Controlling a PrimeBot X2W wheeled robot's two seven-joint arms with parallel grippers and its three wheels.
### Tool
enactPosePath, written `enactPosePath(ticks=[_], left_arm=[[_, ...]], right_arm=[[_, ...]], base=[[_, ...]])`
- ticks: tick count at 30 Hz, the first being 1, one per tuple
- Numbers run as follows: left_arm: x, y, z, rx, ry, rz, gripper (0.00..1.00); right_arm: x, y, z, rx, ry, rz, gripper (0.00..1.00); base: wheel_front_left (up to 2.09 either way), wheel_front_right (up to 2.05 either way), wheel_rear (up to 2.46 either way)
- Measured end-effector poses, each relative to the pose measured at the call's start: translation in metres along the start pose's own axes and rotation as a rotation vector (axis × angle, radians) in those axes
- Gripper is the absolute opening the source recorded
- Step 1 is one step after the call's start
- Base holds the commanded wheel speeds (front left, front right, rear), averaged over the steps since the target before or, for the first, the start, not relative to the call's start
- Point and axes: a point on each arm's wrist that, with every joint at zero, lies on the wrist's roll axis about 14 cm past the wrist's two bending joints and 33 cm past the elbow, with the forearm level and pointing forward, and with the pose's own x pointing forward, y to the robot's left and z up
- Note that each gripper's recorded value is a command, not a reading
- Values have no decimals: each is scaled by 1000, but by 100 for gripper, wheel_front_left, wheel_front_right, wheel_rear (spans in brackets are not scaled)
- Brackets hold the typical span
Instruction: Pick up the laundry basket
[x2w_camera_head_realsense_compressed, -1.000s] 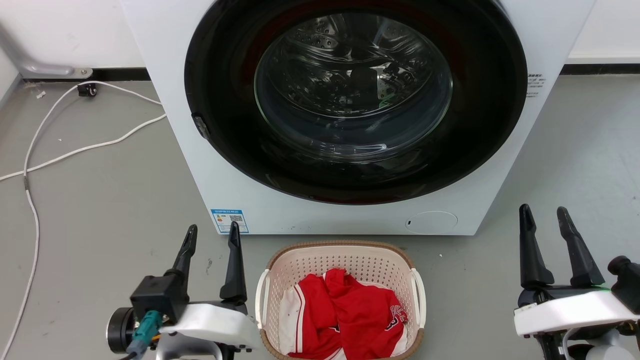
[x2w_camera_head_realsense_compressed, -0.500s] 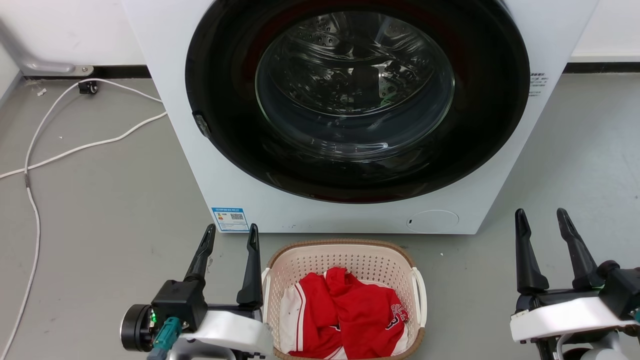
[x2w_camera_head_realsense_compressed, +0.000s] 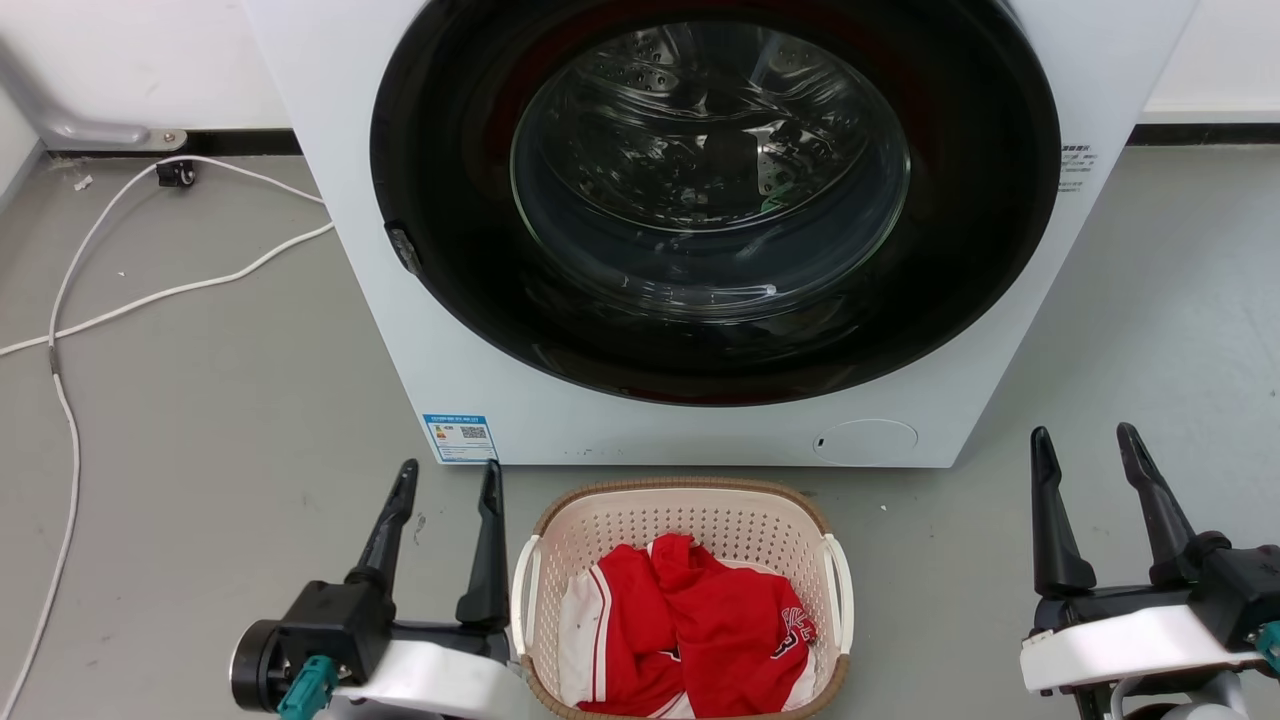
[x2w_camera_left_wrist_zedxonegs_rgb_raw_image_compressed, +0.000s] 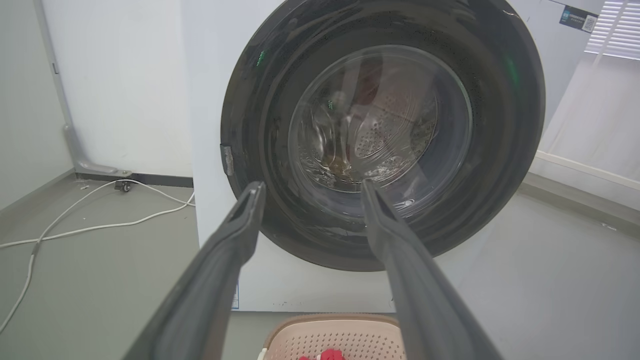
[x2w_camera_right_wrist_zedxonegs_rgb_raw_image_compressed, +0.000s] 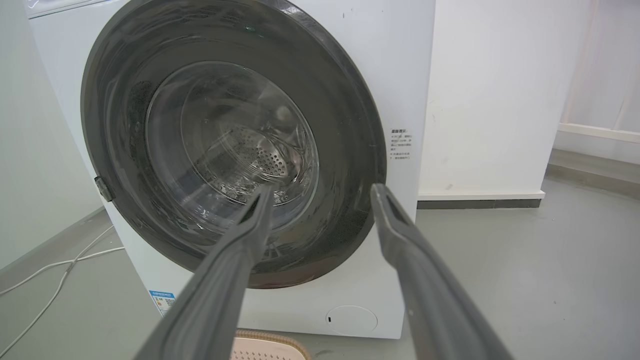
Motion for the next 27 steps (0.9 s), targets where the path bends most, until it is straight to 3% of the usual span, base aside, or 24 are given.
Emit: enactPosePath(ticks=[4, 27], left_arm=[[-2, -6, -4, 18, 3, -52, 100], [-10, -11, -20, 106, 34, -105, 100]], right_arm=[[0, 1, 0, -16, -5, 4, 100], [-2, 5, 2, -124, -20, 32, 100]], base=[[0, 0, 0], [0, 0, 0]])
